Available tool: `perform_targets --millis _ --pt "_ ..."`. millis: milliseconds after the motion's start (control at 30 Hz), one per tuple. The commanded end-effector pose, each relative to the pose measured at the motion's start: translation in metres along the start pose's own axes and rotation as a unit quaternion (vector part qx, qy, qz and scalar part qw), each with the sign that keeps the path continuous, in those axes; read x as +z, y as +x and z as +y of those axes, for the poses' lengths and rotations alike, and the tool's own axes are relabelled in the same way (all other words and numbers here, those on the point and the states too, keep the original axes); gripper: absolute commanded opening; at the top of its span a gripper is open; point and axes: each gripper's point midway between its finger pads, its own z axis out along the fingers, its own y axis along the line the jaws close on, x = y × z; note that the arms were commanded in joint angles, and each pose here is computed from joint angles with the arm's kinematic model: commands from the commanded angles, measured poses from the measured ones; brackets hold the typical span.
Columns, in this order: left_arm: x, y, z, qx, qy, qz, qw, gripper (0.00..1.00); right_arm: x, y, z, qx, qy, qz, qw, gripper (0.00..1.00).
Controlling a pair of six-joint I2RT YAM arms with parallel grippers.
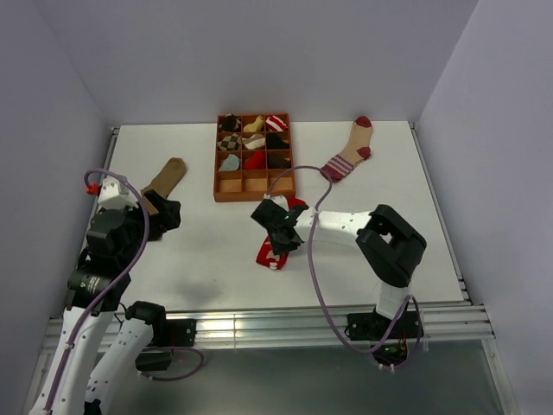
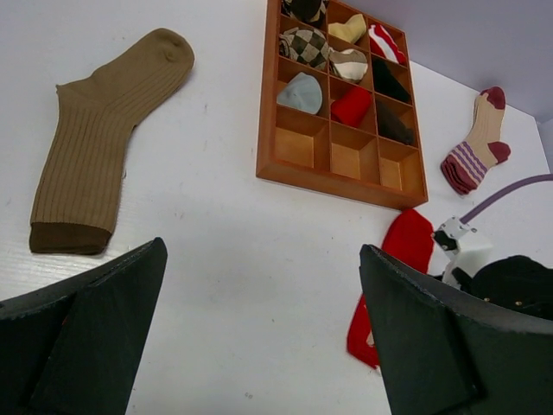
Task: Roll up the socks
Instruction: Move the sock to the center of the board.
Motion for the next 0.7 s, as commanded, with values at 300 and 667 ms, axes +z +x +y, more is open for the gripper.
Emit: perform_targets --millis 300,667 --pt "0.015 -0.011 -0.011 -0.032 0.006 -0.013 0.999 0.99 -0.047 -0.033 0.078 -0.065 -0.119 -0.083 0.987 0.46" --pt "0.019 0.002 -0.009 -0.040 0.007 0.003 0.999 0.99 -0.058 -0.009 0.064 -0.216 -0.137 -0.137 0.957 0.66"
